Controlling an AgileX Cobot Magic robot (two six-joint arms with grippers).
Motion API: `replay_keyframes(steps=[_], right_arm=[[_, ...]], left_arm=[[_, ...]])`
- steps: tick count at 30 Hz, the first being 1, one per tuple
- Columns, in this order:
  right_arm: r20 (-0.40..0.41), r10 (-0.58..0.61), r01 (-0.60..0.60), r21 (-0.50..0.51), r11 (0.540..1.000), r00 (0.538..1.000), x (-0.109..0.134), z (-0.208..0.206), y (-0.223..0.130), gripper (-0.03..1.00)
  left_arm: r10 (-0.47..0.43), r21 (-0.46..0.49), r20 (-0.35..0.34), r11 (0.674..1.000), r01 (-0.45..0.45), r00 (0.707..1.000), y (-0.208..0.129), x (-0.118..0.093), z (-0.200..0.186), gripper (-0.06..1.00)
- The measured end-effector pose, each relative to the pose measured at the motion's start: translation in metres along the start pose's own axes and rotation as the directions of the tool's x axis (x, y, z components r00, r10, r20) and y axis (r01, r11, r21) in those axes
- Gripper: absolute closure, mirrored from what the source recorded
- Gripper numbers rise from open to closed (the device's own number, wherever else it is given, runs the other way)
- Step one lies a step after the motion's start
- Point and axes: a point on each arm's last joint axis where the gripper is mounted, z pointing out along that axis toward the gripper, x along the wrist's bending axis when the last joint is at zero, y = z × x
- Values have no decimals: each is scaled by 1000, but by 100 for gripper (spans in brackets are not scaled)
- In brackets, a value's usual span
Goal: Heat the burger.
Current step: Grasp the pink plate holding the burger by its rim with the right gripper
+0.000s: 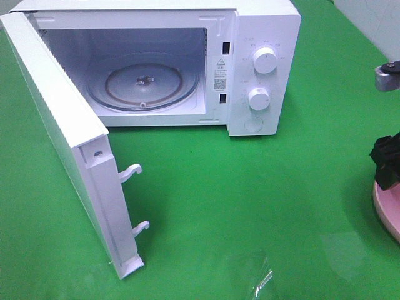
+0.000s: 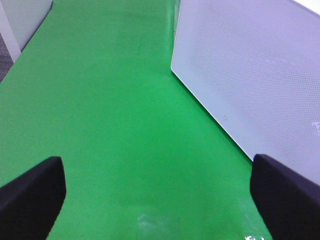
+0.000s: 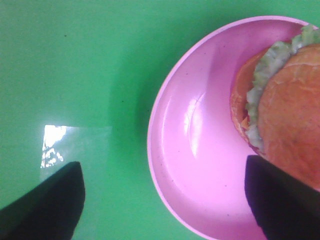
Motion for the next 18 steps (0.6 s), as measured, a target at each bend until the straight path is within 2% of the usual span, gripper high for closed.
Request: replay_keyframes(steps=[8,18], right_arm=[[-26,-24,25,38,999,999,8,39,-15,16],[-25,16,-14,70,997,1000,0,63,-14,17]], left_arm=[[0,0,0,1000,0,1000,0,0,0,3],[0,0,0,1000,0,1000,0,0,0,3]])
